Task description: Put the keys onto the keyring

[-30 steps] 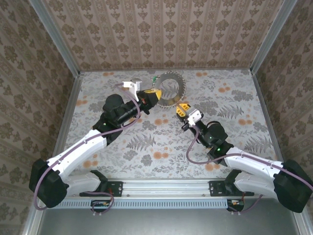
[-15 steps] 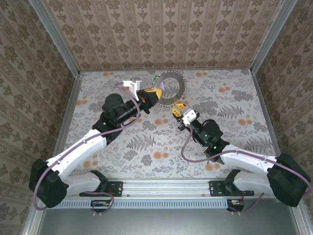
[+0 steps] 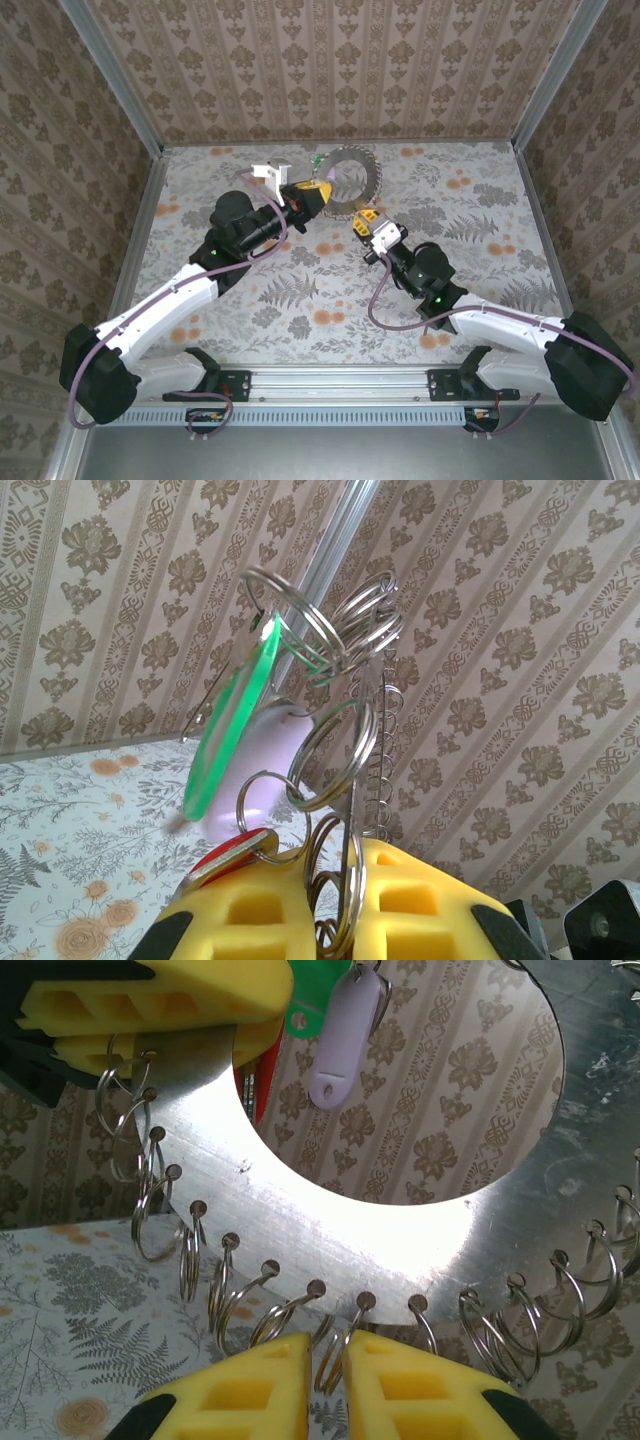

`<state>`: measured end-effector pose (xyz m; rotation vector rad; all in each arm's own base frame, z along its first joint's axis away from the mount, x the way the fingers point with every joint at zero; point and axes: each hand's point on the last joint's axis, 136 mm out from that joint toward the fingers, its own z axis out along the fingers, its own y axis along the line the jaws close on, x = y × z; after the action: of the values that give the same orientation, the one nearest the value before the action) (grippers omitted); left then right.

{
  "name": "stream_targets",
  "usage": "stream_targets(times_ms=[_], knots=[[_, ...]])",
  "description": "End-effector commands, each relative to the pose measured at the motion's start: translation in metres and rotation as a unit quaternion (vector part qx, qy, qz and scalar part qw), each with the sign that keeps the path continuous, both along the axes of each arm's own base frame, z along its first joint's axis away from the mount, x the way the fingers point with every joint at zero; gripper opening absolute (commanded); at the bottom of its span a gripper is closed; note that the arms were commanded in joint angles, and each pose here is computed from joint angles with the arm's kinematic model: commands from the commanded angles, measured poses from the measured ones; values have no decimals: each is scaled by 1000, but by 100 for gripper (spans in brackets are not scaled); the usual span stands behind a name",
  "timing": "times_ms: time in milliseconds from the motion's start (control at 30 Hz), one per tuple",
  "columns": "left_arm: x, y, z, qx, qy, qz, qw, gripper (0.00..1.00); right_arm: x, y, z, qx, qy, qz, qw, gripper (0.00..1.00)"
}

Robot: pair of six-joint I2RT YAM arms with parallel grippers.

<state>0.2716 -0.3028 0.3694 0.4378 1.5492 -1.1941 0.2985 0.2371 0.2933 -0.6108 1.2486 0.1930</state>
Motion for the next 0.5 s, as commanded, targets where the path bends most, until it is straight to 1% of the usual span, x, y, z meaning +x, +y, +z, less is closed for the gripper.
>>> stream_targets(times_ms=[0,467], knots=[[-8,-1,39,-29,-49,-11,998,0,2,-1,24,22,-31,-12,999,18],[-7,1,39,-32,-47,-6,998,0,8,-9,15,22,-25,-41,999,14]])
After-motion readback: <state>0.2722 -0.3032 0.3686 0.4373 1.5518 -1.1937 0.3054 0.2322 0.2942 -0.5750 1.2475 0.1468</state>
